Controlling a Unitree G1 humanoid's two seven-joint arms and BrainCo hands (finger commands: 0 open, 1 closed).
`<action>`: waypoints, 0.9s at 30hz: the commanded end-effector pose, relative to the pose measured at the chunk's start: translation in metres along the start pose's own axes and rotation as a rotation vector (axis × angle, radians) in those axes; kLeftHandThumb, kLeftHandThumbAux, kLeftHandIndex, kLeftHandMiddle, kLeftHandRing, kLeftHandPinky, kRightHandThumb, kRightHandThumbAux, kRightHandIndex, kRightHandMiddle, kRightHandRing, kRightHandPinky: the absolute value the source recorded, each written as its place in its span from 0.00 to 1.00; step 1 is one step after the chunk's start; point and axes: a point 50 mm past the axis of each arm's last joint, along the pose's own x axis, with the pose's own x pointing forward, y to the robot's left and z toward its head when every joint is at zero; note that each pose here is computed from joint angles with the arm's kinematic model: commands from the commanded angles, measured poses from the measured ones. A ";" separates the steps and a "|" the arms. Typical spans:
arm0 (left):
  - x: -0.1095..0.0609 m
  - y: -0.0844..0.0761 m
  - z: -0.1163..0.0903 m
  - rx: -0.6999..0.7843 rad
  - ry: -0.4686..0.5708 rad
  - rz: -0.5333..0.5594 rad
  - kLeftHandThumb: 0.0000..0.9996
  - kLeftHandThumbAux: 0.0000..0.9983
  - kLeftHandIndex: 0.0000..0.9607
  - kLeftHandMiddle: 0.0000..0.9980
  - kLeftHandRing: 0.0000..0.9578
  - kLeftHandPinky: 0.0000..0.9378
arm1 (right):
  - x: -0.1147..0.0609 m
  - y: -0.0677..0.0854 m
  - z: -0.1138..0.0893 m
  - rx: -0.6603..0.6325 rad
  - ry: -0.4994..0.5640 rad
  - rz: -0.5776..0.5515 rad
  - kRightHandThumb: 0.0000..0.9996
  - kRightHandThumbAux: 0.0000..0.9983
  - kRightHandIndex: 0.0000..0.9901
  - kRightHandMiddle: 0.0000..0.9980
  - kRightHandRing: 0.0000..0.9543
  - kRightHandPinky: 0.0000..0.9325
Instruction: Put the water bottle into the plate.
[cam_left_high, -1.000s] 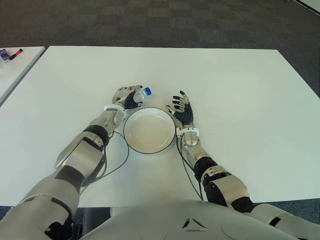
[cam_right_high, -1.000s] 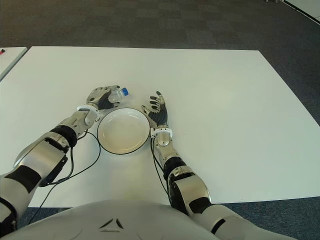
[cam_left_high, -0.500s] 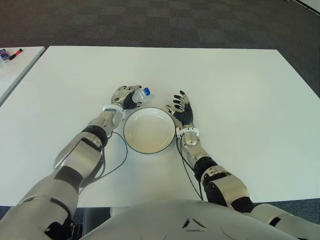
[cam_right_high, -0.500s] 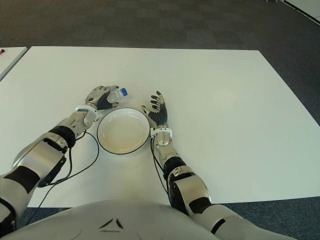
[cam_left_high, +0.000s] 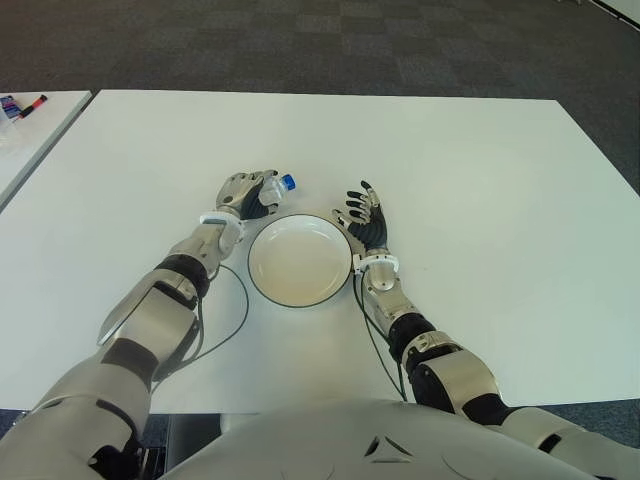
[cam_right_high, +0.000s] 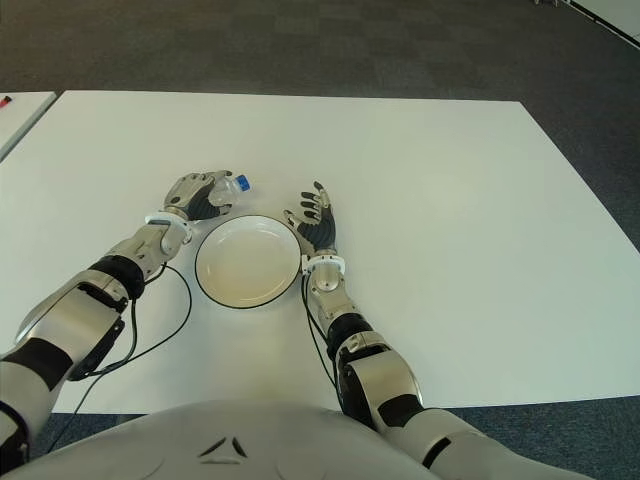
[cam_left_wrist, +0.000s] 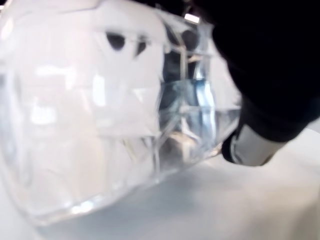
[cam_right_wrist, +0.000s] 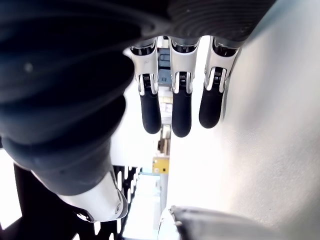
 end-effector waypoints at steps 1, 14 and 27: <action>-0.002 0.017 -0.003 -0.052 -0.016 0.108 0.95 0.65 0.42 0.52 0.51 0.23 | -0.019 0.044 -0.010 0.123 0.119 0.050 0.31 0.86 0.09 0.29 0.31 0.32; -0.016 0.047 0.010 -0.155 -0.079 0.274 0.95 0.65 0.41 0.52 0.53 0.59 | -0.021 0.043 -0.012 0.138 0.116 0.052 0.41 0.81 0.11 0.29 0.31 0.33; -0.030 0.067 0.022 -0.191 -0.113 0.390 0.95 0.65 0.40 0.51 0.55 0.85 | -0.021 0.042 -0.013 0.143 0.111 0.055 0.42 0.79 0.11 0.29 0.31 0.33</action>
